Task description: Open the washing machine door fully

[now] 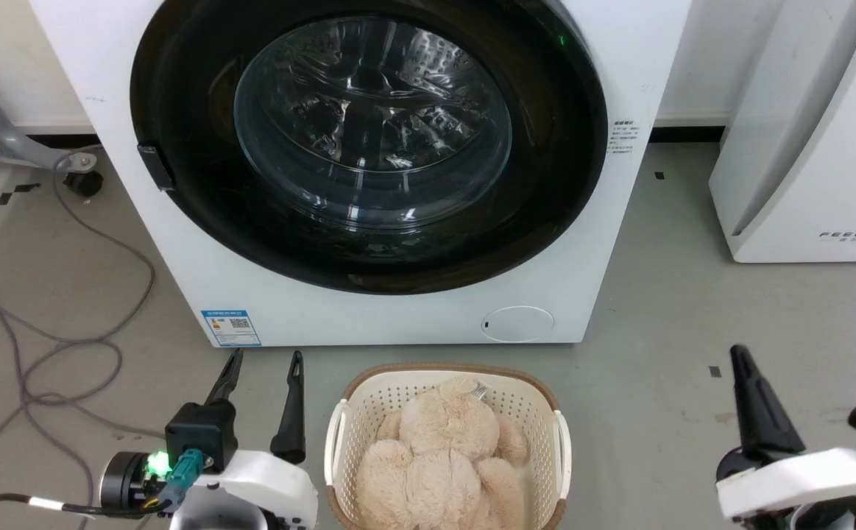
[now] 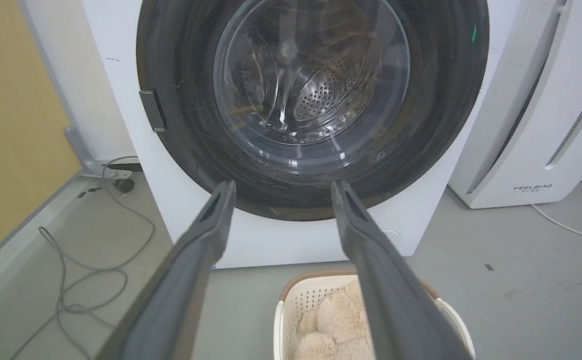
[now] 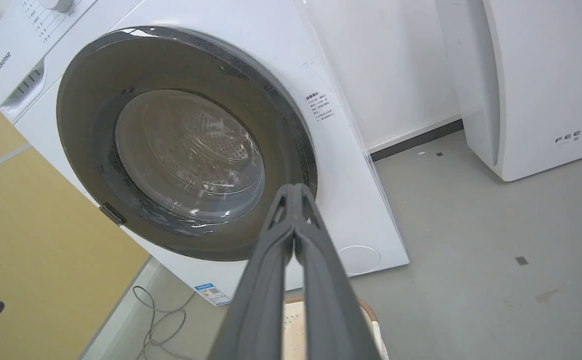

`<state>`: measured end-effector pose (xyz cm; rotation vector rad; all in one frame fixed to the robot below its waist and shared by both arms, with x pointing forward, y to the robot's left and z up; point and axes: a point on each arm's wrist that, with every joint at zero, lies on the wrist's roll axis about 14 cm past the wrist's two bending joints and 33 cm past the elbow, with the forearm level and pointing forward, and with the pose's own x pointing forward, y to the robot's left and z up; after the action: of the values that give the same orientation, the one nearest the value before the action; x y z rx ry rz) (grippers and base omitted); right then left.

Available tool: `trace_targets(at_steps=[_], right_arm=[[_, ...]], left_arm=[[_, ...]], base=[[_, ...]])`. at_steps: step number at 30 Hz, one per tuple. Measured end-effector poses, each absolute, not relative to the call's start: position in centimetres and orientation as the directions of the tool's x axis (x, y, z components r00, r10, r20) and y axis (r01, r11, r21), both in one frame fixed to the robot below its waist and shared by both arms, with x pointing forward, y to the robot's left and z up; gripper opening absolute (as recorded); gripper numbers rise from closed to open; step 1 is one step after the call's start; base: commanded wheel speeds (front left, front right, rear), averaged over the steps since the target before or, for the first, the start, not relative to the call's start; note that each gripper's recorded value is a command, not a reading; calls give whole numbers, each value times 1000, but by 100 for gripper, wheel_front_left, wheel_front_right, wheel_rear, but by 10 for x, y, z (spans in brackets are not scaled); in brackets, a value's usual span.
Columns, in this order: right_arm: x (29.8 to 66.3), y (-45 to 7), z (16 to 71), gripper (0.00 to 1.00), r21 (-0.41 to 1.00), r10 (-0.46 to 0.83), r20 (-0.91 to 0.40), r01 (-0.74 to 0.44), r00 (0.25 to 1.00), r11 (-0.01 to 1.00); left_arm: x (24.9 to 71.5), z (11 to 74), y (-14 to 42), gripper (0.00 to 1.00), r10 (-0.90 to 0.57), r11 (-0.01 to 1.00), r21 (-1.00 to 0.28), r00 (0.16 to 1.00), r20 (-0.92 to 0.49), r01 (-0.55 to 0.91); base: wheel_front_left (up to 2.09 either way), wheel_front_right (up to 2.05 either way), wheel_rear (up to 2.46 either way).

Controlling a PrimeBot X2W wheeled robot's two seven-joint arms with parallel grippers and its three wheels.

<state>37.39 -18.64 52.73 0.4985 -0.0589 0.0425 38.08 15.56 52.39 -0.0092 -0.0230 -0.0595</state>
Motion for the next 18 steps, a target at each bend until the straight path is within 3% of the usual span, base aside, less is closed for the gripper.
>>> trace_targets(at_steps=[18], right_arm=[[421, -229, 552, 0, 738, -123, 149, -28, 981, 674]], left_arm=[[393, 528, 146, 100, -79, 997, -21, 995, 60, 81]], base=[[0, 0, 0]])
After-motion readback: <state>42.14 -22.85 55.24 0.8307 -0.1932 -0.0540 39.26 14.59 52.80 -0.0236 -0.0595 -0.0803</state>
